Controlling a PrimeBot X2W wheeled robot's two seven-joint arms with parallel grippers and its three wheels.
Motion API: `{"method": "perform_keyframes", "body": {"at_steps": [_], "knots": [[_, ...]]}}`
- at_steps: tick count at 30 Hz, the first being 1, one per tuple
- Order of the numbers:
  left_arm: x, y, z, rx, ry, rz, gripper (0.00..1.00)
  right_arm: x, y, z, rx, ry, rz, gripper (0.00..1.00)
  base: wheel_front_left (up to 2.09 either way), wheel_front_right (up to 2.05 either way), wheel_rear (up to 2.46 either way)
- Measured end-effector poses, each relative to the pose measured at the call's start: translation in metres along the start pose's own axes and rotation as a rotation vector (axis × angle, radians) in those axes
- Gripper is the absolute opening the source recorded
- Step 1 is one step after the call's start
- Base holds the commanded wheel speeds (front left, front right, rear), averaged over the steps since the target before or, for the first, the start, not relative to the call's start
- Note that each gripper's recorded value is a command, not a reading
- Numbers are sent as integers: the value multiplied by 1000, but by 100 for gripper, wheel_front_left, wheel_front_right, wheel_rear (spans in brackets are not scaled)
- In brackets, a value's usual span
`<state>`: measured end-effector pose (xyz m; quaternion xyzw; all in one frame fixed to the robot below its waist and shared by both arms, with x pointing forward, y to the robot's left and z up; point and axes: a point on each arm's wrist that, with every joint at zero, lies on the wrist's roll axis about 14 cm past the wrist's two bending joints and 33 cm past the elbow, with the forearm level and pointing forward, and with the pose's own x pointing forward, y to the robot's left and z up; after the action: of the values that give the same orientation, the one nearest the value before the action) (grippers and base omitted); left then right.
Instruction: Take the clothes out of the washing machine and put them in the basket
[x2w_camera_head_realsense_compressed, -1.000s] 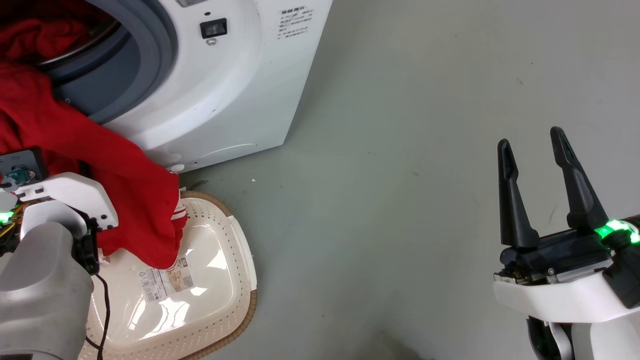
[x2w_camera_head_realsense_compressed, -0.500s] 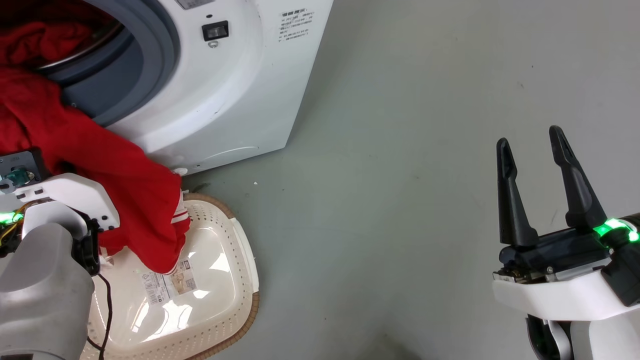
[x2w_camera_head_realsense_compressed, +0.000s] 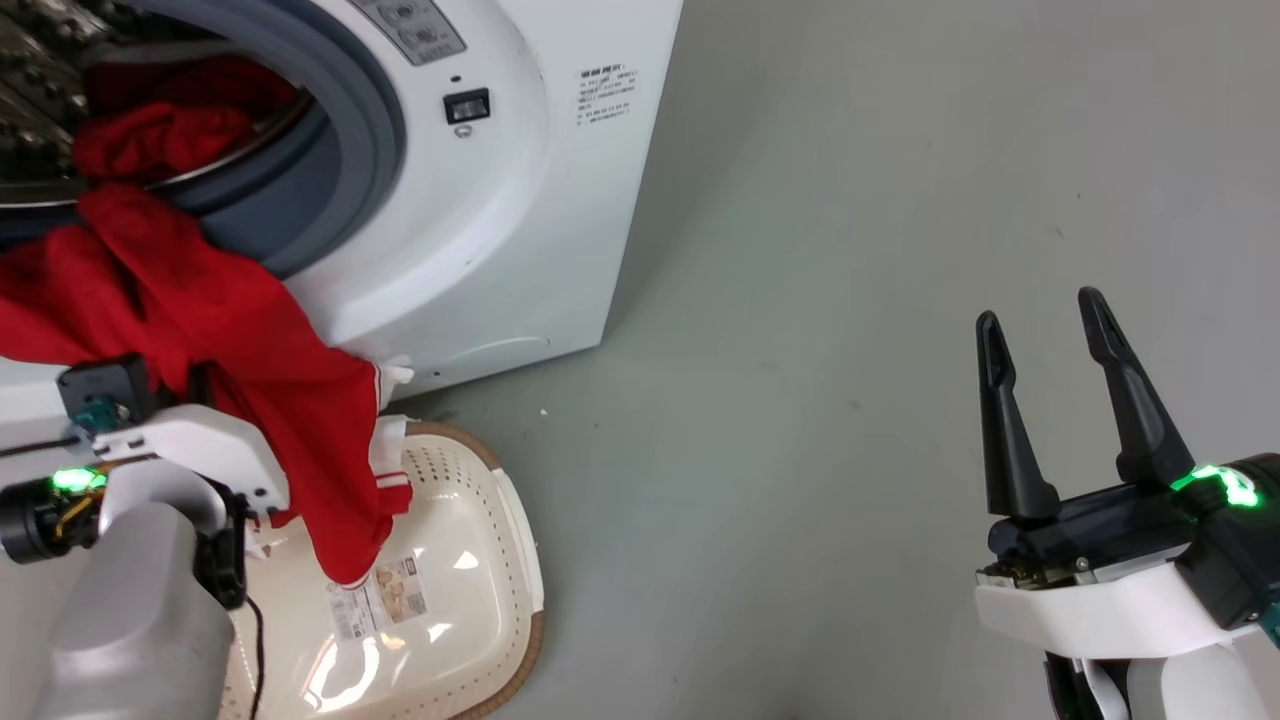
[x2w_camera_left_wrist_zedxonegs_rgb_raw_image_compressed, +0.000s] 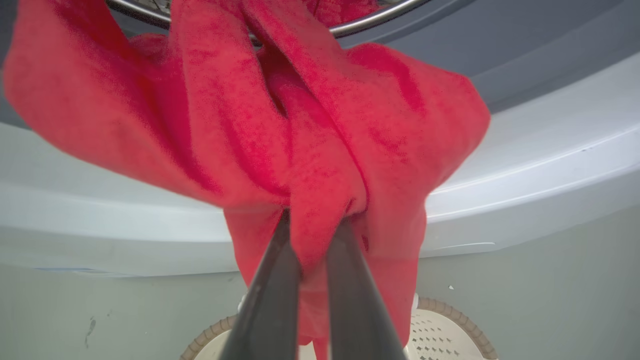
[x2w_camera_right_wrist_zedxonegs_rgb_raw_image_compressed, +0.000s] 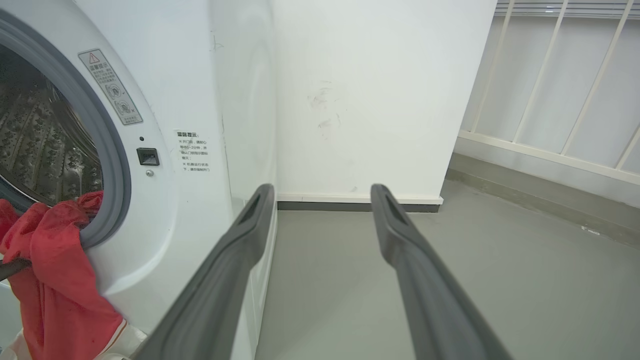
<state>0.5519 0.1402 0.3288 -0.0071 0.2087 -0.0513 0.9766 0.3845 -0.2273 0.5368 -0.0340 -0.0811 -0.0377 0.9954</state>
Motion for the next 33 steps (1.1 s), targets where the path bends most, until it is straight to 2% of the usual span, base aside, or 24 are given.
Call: {"method": "perform_keyframes", "body": {"at_steps": [18, 26, 33], "knots": [[-77, -25, 56, 87, -217, -101, 0, -32, 11, 27, 17, -57, 26, 100, 0, 0, 0], [-100, -45, 41, 114, -208, -171, 0, -36, 13, 28, 19, -62, 33, 100, 0, 0, 0], [-104, -52, 10, 123, -129, -202, 0, -36, 13, 22, 18, -42, 31, 100, 0, 0, 0]]}}
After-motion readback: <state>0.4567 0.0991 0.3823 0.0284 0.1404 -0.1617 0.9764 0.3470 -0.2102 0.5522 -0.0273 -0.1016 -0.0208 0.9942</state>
